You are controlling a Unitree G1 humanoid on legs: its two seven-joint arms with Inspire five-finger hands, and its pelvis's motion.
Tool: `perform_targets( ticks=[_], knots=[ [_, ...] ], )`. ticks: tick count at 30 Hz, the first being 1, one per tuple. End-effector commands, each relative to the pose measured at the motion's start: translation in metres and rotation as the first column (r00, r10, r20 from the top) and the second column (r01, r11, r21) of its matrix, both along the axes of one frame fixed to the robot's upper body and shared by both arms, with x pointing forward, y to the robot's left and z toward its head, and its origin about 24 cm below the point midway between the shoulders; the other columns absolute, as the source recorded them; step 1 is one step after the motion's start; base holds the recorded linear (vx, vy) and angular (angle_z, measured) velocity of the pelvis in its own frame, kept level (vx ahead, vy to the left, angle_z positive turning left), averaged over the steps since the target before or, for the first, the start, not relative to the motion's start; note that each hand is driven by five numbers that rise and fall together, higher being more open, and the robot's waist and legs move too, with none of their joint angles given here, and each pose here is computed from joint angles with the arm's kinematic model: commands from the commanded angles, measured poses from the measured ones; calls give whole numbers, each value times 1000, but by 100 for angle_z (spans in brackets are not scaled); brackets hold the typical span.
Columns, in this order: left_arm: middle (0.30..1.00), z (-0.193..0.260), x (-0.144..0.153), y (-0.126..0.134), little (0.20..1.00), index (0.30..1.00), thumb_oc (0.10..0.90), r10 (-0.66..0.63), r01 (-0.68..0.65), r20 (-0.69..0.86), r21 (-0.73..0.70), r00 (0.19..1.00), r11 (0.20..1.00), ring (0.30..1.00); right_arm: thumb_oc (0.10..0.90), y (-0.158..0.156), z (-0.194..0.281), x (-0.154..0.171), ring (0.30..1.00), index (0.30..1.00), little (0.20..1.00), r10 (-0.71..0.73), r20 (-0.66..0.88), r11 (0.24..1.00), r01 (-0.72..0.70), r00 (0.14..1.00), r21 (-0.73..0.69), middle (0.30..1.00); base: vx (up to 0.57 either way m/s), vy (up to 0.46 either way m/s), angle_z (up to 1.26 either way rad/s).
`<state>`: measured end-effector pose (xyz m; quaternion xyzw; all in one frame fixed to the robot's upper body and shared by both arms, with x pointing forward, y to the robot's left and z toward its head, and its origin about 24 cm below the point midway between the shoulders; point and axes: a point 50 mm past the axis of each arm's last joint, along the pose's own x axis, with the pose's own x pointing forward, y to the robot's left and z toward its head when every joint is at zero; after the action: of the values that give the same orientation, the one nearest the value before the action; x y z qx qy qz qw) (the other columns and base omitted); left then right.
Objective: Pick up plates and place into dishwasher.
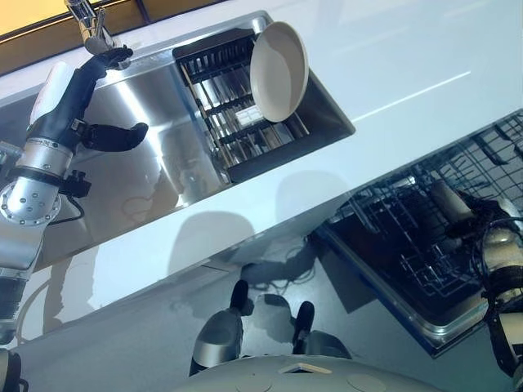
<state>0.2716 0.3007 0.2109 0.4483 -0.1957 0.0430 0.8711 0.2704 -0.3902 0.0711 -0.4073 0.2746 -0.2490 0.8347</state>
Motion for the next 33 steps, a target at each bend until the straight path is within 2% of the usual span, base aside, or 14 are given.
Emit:
perform_targets(
  ticks=[1,4,12,17,20,21,23,26,27,28,29,31,33],
  knots=[
    [900,40,-15,-10,900,900,800,-82,79,223,20,971,997,900,800,9,65,14,900,900,900,135,259,973,-78,956,-219,900,56,31,-2],
    [900,33,-19,-6,900,900,800,-64,63,210,12,976,998,900,800,25,86,11,900,900,900,246,391,947,-134,887,-291,900,50,40,-7],
    [900,34,-24,2,900,900,800,-47,46,202,8,978,999,900,800,40,116,-4,900,900,900,401,466,887,-206,789,-414,900,-13,30,-11],
    [900,43,-28,2,900,900,800,-62,53,218,48,974,997,900,800,47,122,-11,900,900,900,438,512,888,-267,739,-374,900,-42,24,-9],
    [900,54,-30,2,900,900,800,-70,51,236,88,969,995,900,800,62,120,-14,900,900,900,454,602,882,-428,656,-199,900,-58,48,-16],
    [900,57,-30,1,900,900,800,-74,52,243,97,967,994,900,800,72,118,-13,900,900,900,437,669,845,-529,602,-77,900,-48,51,-21],
    [900,61,-29,-1,900,900,800,-78,51,256,111,963,992,900,800,91,111,-13,900,900,900,406,748,749,-660,525,58,900,-43,54,-13],
    [900,67,-25,-3,900,900,800,-79,41,272,143,959,989,900,800,122,103,-13,900,900,900,389,822,518,-837,415,177,900,-30,70,-16],
    [900,71,-22,-4,900,900,800,-72,28,274,164,959,986,900,800,137,97,-14,900,900,900,397,838,383,-897,375,220,900,-23,85,-27],
    [900,74,-20,-3,900,900,800,-70,23,269,175,960,984,900,800,144,93,-15,900,900,900,416,834,318,-917,363,240,900,-18,66,-25],
    [900,75,-19,-3,900,900,800,-70,22,269,176,961,984,900,800,145,92,-15,900,900,900,419,833,309,-919,361,244,900,-22,62,-25],
    [900,82,-14,-2,900,900,800,-55,-3,254,223,966,975,900,800,157,82,-18,900,900,900,495,796,207,-937,348,280,900,-21,65,-20],
    [900,88,-11,-1,900,900,800,-43,-17,247,236,968,972,900,800,159,78,-20,900,900,900,521,776,179,-934,356,308,900,-1,62,-15]
  ],
)
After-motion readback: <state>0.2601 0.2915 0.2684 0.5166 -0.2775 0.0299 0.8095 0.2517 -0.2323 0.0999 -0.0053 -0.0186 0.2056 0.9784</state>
